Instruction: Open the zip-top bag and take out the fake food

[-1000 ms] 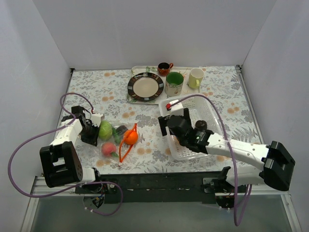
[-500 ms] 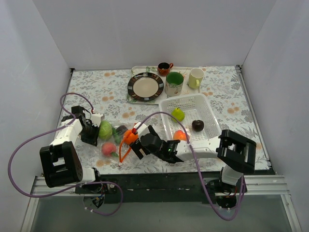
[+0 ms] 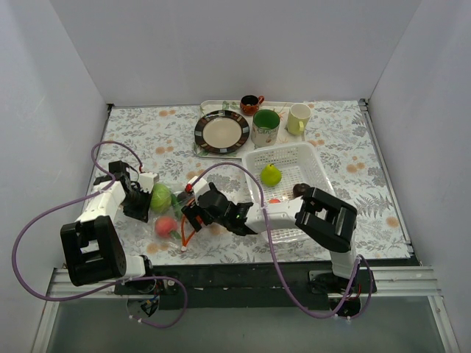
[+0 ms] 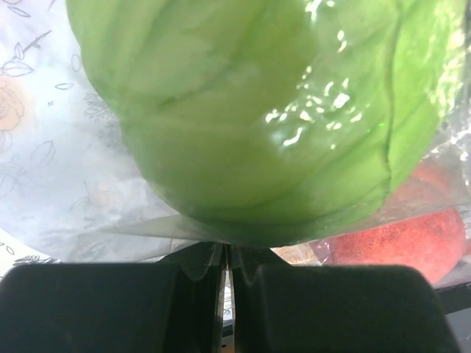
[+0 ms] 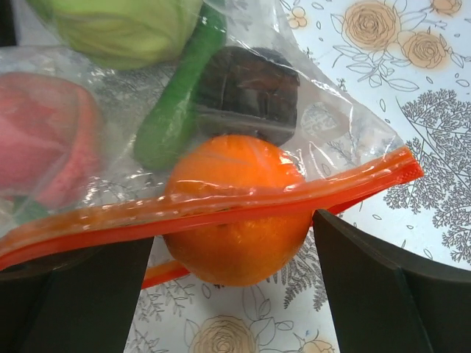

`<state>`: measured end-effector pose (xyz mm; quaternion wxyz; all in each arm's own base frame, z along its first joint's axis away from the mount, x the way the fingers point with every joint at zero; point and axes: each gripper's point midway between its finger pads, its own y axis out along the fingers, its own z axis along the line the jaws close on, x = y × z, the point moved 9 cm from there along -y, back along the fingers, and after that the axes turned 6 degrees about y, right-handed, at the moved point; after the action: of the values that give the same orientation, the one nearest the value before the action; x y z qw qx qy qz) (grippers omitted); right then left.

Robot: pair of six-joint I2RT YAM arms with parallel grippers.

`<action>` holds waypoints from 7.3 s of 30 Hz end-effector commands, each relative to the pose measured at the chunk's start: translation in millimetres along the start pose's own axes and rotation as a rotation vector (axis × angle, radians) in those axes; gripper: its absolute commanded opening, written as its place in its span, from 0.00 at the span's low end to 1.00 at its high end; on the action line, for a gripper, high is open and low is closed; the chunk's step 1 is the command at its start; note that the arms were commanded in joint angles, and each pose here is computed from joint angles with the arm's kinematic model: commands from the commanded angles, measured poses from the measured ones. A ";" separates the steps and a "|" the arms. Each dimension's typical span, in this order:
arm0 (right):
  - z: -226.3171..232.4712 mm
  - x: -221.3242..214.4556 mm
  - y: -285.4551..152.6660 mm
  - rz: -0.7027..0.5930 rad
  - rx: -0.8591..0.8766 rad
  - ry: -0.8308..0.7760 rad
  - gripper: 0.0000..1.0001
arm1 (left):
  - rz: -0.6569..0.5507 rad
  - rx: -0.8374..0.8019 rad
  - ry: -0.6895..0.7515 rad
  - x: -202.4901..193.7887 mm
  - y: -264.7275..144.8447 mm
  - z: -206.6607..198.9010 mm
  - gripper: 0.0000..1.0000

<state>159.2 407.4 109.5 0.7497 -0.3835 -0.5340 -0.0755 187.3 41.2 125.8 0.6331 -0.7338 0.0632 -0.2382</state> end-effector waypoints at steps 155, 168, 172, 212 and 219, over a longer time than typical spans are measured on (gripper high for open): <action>-21.5 29.5 -125.3 -0.147 -0.022 -0.047 0.92 | 0.043 0.061 0.014 10.2 11.7 -21.5 0.00; 11.4 26.1 -30.5 -0.046 0.022 -0.097 0.91 | 0.038 0.060 0.019 8.5 10.8 -22.6 0.00; 6.2 19.2 -8.9 0.002 0.006 -0.075 0.87 | 0.039 0.068 0.027 6.6 8.9 -23.0 0.00; -154.0 45.5 -203.8 -0.172 -0.562 0.191 0.86 | 0.016 0.037 0.021 9.9 7.4 -25.8 0.00; -83.8 45.6 -176.2 -0.156 -0.232 0.043 0.75 | 0.019 0.046 0.024 7.9 6.7 -25.9 0.00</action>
<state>169.6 199.4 215.5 0.6710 -0.5028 -0.4816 -0.2550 181.5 14.0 115.4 0.6519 -0.7182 0.0864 -0.2275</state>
